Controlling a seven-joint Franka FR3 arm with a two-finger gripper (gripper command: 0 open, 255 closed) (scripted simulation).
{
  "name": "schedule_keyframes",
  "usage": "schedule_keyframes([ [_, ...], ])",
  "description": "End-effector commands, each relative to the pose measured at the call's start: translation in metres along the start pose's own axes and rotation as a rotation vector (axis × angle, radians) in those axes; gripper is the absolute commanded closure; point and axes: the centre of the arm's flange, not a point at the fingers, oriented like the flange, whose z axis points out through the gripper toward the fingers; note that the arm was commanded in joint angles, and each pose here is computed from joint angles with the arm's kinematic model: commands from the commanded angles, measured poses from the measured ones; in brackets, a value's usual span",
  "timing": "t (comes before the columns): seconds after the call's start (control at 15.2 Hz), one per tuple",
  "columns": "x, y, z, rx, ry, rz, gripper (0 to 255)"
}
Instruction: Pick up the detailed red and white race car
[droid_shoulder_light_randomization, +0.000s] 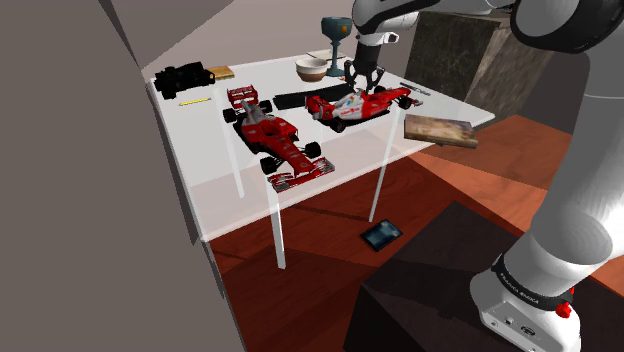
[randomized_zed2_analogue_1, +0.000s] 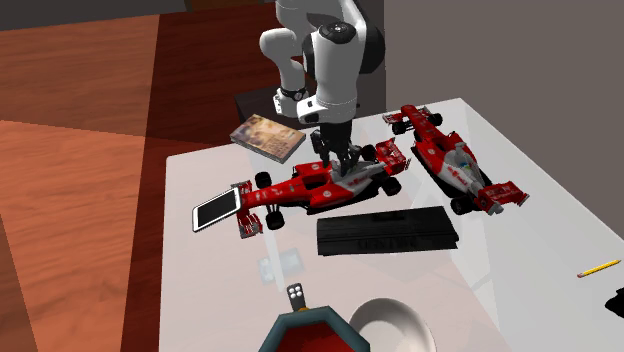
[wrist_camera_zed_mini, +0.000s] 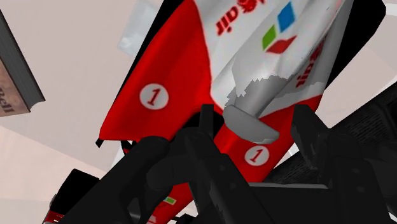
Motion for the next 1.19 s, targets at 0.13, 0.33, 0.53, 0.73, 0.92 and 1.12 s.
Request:
schedule_keyframes([
  [0.13,0.001,-0.001,-0.009,-0.001,0.0,0.0,255],
  [0.33,0.002,-0.002,-0.025,-0.001,0.0,0.0,255],
  [0.53,0.003,-0.004,-0.041,-0.001,0.0,0.0,255],
  [0.73,0.003,-0.005,-0.057,-0.001,0.0,0.0,255],
  [0.92,0.004,-0.007,-0.072,-0.001,0.0,0.0,255],
  [1.12,0.004,-0.007,-0.078,-0.001,0.0,0.0,255],
])
